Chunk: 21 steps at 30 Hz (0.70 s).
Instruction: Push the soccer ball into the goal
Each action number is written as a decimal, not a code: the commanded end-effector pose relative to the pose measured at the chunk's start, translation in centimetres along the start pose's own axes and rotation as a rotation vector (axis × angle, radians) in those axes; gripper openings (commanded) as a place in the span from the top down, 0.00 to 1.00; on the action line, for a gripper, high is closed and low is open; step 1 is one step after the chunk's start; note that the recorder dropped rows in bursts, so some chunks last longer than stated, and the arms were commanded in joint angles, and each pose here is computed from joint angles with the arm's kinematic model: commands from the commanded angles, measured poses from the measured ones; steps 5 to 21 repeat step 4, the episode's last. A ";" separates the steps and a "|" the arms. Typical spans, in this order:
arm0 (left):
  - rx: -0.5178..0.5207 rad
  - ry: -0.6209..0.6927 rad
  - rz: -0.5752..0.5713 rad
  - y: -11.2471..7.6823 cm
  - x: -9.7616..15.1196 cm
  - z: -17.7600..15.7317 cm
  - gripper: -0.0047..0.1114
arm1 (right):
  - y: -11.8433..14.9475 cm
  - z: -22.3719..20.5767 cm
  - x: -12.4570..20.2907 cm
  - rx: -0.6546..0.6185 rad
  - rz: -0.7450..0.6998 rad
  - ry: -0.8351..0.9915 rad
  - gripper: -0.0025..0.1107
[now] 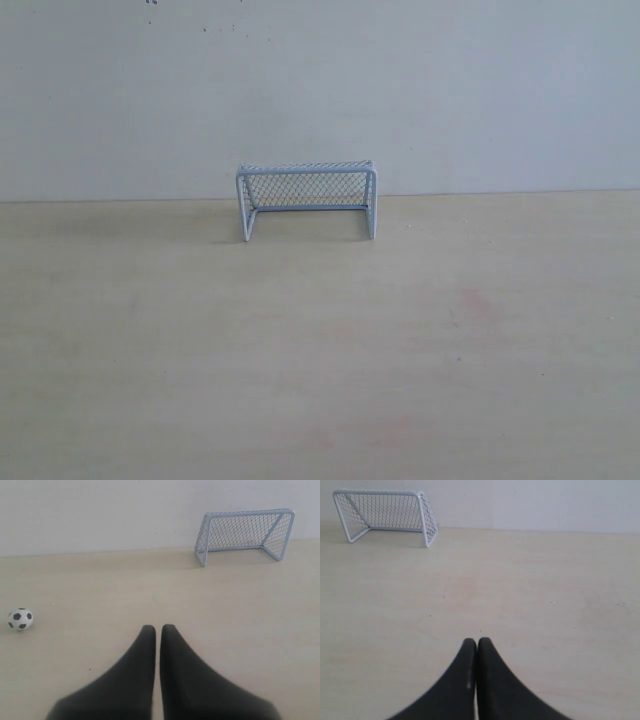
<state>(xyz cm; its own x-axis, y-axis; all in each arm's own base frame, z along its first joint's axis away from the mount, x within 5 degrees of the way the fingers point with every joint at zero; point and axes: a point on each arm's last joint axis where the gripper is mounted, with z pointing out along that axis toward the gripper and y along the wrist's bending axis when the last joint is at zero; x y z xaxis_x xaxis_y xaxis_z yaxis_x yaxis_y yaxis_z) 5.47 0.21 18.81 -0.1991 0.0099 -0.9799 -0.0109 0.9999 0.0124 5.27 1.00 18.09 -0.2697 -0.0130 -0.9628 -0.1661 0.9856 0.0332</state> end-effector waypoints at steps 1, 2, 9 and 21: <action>-0.003 0.003 0.005 0.0 0.1 0.0 0.92 | 0.0 0.0 -0.1 0.007 -0.002 -0.012 0.98; -0.003 0.003 0.005 0.0 0.1 0.0 0.92 | 0.0 0.0 -0.1 0.007 -0.002 -0.012 0.98; -0.003 0.003 0.005 0.0 0.1 0.0 0.92 | 0.0 0.0 -0.1 0.007 -0.002 -0.012 0.98; -0.003 0.003 0.005 0.0 0.1 0.0 0.92 | 0.0 0.0 -0.1 0.007 -0.002 -0.012 0.98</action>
